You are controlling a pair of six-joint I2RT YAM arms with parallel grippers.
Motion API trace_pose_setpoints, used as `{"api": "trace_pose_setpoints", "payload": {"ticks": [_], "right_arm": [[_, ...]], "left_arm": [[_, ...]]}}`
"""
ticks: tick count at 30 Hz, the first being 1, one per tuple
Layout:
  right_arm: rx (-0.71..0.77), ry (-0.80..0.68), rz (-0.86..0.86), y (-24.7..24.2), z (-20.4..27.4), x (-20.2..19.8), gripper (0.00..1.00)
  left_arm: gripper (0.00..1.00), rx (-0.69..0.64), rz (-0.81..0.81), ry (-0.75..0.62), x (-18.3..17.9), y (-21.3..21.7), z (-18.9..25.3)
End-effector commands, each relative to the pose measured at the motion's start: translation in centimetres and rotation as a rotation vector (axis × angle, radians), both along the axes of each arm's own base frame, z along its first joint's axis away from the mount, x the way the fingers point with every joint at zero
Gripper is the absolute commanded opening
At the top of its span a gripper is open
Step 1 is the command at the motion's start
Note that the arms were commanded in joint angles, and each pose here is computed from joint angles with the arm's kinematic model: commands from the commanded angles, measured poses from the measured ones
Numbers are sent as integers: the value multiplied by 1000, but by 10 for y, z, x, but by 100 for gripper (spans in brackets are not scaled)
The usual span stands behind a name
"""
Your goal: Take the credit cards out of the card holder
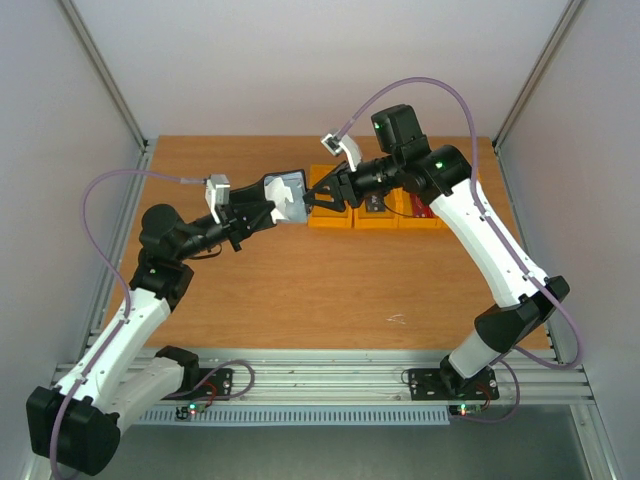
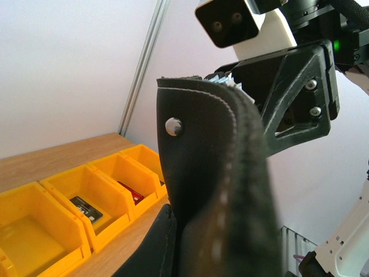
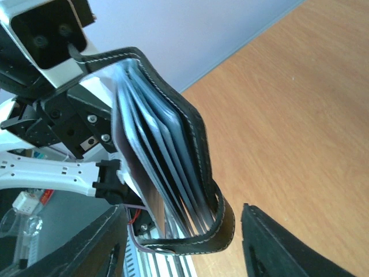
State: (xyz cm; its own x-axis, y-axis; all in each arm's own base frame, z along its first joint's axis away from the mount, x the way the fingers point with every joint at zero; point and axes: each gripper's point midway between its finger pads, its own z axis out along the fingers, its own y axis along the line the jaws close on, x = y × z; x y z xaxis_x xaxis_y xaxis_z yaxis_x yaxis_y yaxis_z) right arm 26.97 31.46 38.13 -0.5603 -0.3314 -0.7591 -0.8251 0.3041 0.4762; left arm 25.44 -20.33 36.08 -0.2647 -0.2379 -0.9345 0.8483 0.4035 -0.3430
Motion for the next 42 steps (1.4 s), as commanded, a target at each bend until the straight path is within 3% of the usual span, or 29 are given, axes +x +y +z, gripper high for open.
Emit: {"api": "trace_pose_setpoints", "payload": {"ticks": [1,5,10,18,42], "right_arm": [[-5,-41,-8,-8,4,-2,50],[7,-35,-19,-4,2,4,44],[30,-41,-24,4,2,9,43],[11,-104,-21,1,4,7,50],[-56,-145,-43,-14,6,14,52]], "left_arm": [[0,-33,-20,-114,-10,1,30],[0,-31,-24,-121,-11,0,30],[0,-29,-32,-122,-12,0,30],[0,-28,-37,-128,-13,-1,31],[0,-25,-54,-141,-16,-2,31]]}}
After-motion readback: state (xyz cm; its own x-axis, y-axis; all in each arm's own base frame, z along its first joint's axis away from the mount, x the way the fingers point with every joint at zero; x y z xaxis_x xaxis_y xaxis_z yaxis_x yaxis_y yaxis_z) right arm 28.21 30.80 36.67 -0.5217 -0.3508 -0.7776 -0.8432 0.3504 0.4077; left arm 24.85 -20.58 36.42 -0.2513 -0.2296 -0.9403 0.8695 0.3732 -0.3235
